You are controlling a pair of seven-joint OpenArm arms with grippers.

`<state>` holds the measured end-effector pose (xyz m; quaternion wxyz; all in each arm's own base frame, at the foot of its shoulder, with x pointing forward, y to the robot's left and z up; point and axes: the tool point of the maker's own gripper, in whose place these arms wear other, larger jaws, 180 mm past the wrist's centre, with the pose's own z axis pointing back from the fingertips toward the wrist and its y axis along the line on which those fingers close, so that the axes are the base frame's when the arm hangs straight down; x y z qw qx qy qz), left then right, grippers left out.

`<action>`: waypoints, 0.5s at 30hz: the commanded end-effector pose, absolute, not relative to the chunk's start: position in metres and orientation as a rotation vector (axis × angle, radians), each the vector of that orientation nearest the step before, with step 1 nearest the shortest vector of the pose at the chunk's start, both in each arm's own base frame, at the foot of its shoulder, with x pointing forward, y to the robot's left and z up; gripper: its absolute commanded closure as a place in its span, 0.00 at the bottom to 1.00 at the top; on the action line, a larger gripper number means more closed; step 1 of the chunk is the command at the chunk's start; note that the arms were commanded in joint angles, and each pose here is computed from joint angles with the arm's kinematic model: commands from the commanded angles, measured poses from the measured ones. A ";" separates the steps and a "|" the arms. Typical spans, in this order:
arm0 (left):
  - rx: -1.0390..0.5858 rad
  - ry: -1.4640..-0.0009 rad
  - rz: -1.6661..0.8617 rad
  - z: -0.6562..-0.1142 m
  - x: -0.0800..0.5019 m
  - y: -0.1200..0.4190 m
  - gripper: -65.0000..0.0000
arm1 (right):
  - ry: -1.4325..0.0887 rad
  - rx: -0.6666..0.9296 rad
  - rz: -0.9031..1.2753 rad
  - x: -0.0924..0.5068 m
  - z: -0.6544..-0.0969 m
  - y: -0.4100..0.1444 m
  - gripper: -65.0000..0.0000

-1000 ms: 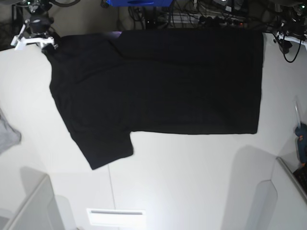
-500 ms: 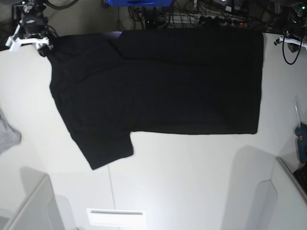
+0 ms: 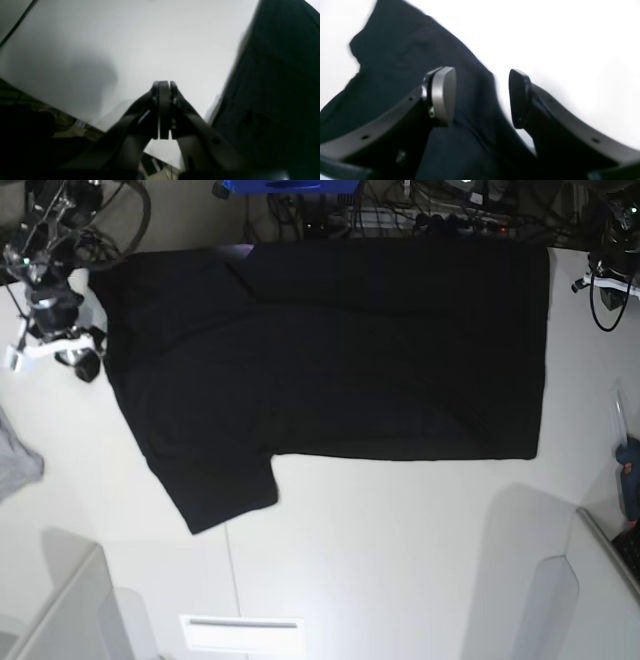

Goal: Fold the T-shirt properly
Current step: 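Reach both grippers to the hem corners and grasp them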

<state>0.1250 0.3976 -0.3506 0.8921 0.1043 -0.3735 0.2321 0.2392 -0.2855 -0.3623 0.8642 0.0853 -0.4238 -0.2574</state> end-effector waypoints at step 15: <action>0.211 -0.832 0.386 -0.335 0.152 0.394 1.00 | -0.904 0.383 -0.348 0.378 -0.354 -0.220 0.51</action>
